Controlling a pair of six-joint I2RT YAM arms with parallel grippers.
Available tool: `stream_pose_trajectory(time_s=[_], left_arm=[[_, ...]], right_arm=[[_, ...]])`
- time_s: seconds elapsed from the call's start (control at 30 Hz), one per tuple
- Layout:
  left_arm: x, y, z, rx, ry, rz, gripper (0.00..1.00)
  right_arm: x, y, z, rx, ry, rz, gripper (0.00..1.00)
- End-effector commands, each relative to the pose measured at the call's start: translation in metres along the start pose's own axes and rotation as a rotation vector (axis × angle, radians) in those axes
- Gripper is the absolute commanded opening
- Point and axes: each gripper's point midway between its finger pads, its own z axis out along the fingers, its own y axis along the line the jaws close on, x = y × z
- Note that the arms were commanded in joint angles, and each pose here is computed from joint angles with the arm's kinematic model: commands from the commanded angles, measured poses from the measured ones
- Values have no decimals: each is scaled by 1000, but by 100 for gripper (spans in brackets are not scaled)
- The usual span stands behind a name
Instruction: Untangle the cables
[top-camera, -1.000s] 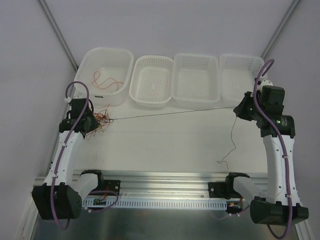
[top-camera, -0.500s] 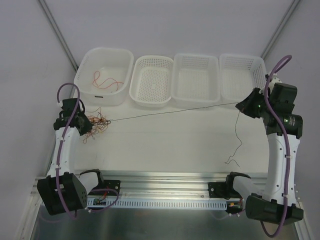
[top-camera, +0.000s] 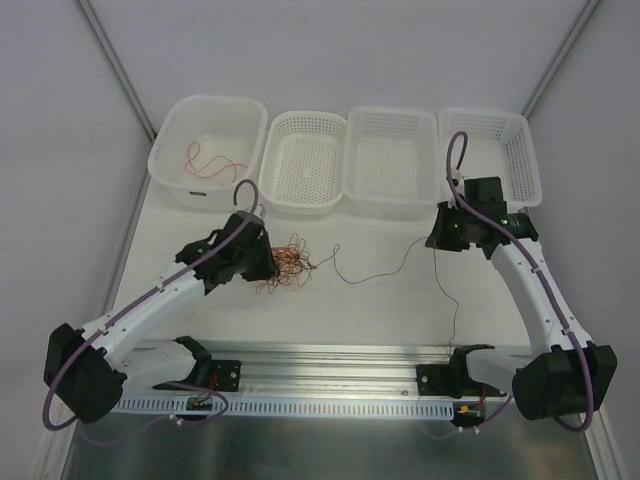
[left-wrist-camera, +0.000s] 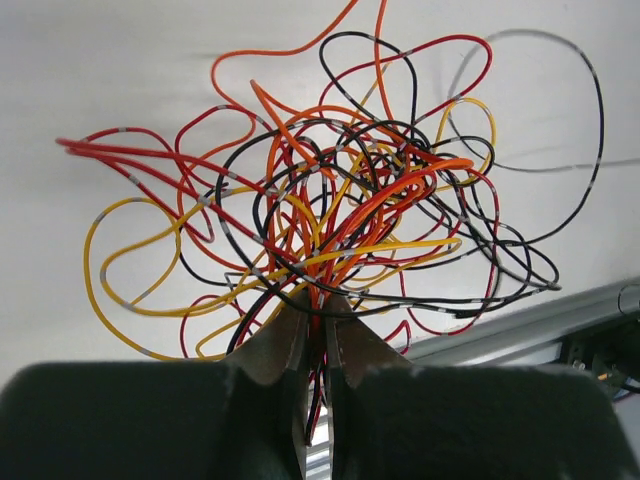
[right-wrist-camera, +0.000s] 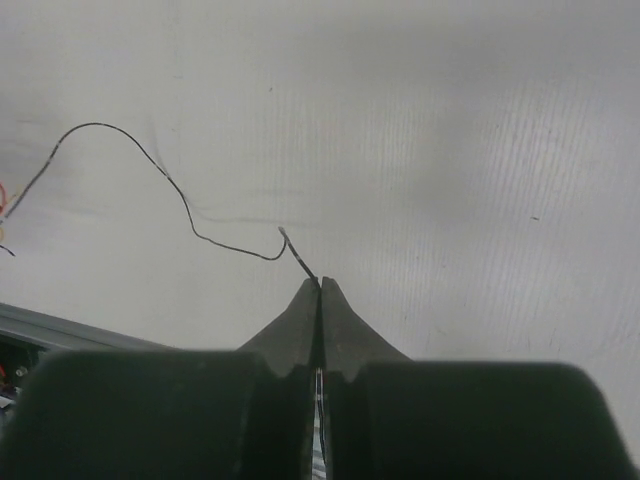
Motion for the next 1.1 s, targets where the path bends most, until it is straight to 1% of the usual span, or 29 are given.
stream_pose_trajectory(time_s=[0.0, 0.03, 0.07, 0.1, 0.13, 0.17, 0.2, 0.27, 0.3, 0.33, 0.4, 0.43, 0.5, 0.53, 0.57, 0.6, 0.63, 0.73, 0.83, 0.87, 0.93, 1.0, 1.03, 1.07], left_arm=[[12, -47, 18, 63, -24, -46, 0], [19, -56, 31, 56, -8, -55, 0], [22, -64, 35, 57, -5, -50, 1], [34, -67, 46, 30, 24, -28, 7], [37, -71, 50, 27, 31, -29, 14], [35, -77, 51, 32, 29, -24, 20], [39, -80, 55, 32, 47, 0, 37], [36, -87, 51, 54, 45, 18, 59], [33, -90, 45, 74, 33, 26, 76], [31, -91, 41, 87, 25, 43, 83], [26, -92, 27, 126, -2, 89, 92], [28, -91, 23, 136, -1, 107, 97], [27, -86, 9, 161, -24, 163, 97], [31, -78, 8, 150, -19, 181, 95], [32, -74, 6, 149, -21, 199, 92], [33, -69, 0, 150, -30, 216, 91], [39, -60, 2, 132, -22, 219, 88], [42, -41, 4, 87, -31, 171, 82], [41, -34, 7, 67, -27, 81, 74], [42, -34, 8, 62, -23, 59, 71], [43, -37, 14, 50, 0, -2, 69], [48, -43, 22, 54, 38, -27, 66], [46, -45, 24, 50, 38, -28, 65], [46, -45, 27, 40, 38, -30, 63]], right_arm=[[-26, 11, 12, -7, -94, -80, 4], [-24, 16, 18, -18, -79, -97, 14], [-28, 20, 20, -25, -88, -110, 21], [-29, 24, 22, -29, -90, -121, 26], [-29, 31, 25, -43, -90, -144, 39], [-31, 35, 24, -49, -93, -165, 45], [-29, 41, 25, -58, -84, -191, 56], [-25, 46, 21, -50, -68, -223, 63], [-24, 50, 18, -56, -69, -233, 64], [-19, 59, 16, -77, -68, -251, 66], [-8, 72, 10, -124, -69, -245, 67], [1, 84, 8, -153, -60, -258, 70], [10, 94, 3, -165, -73, -238, 72], [22, 104, 4, -179, -67, -260, 73], [23, 104, 4, -160, -86, -257, 73], [25, 109, 0, -173, -104, -248, 73], [32, 120, 2, -204, -107, -244, 73], [41, 145, 3, -284, -112, -240, 73], [56, 166, 14, -327, -65, -259, 73], [57, 168, 19, -312, -63, -260, 73], [62, 178, 25, -317, -63, -270, 73], [70, 184, 38, -317, -30, -261, 73], [70, 190, 42, -328, -34, -256, 72], [76, 192, 51, -324, -6, -249, 72]])
